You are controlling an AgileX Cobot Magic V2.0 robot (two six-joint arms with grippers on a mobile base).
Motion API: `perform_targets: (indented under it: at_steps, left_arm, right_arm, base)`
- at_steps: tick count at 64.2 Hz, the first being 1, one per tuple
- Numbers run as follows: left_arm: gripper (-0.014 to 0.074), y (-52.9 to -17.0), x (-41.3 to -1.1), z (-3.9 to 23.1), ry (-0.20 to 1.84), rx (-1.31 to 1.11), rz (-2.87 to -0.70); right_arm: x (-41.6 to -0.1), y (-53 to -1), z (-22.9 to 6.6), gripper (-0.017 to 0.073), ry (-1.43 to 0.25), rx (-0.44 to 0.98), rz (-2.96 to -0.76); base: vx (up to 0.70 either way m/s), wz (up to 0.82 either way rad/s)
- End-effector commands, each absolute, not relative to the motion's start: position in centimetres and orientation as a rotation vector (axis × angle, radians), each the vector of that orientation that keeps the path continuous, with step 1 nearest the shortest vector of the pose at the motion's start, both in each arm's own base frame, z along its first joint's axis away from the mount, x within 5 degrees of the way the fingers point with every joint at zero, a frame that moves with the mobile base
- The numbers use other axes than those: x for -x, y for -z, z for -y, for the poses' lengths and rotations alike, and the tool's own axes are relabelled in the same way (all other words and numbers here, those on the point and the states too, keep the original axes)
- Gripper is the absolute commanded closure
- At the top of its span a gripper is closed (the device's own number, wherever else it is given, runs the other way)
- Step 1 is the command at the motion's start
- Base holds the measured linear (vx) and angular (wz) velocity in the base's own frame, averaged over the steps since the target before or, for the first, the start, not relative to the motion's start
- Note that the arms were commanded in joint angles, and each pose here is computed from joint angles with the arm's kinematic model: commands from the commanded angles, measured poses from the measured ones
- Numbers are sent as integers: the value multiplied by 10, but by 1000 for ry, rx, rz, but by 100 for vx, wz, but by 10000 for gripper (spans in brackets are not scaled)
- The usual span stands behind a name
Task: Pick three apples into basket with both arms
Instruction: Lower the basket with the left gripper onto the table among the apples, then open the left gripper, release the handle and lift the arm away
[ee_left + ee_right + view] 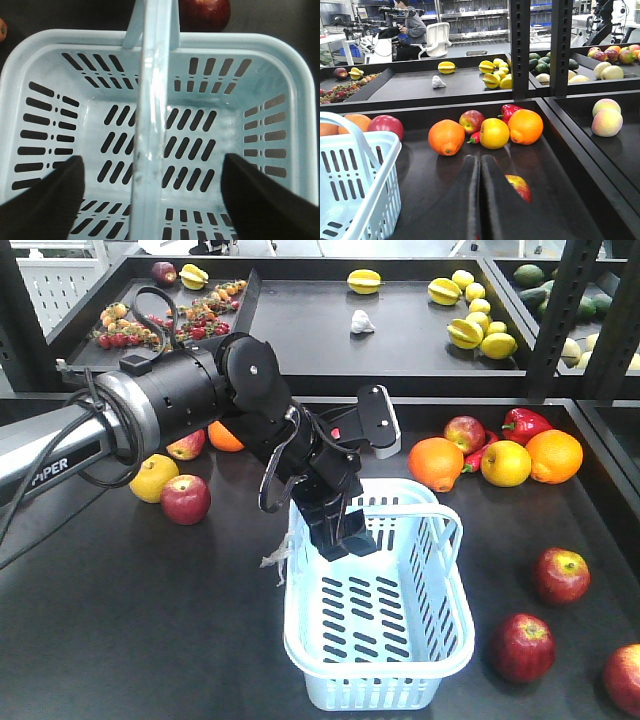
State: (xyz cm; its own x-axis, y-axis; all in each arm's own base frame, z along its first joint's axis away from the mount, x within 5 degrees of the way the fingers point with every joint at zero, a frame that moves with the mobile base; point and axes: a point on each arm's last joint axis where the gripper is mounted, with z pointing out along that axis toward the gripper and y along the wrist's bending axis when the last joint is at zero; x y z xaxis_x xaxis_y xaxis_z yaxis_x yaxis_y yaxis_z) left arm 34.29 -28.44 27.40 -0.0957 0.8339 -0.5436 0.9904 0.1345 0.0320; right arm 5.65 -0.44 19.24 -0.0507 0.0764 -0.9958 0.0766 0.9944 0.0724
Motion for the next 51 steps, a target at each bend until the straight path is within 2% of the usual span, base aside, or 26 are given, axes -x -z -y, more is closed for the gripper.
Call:
perform_targets:
  at_steps: [1,19,30,39,51]
  left_arm:
    - [8,-321,-333,281,496,-1638,-1904]
    - [27,-345,-327,269,400,-1583,-1907]
    - [105,-373,-312,251,342,-1503,-1961]
    - [253,-407,-288,233,341,-1448,-1969]
    - [548,-439,-250,208,374,-1424,-2020]
  right_arm:
    - [-56,-196,4,563,10,-104,-1551]
    - [-56,-196,4,563,10,-104,-1551]
    - [-56,-196,4,563,10,-104,-1551]
    - [-56,-196,4,563,10,-104,-1551]
    - [-56,-196,4,563,10,-104,-1551]
  base:
    - [0,0]
    - [0,0]
    - [0,0]
    - [0,0]
    - [0,0]
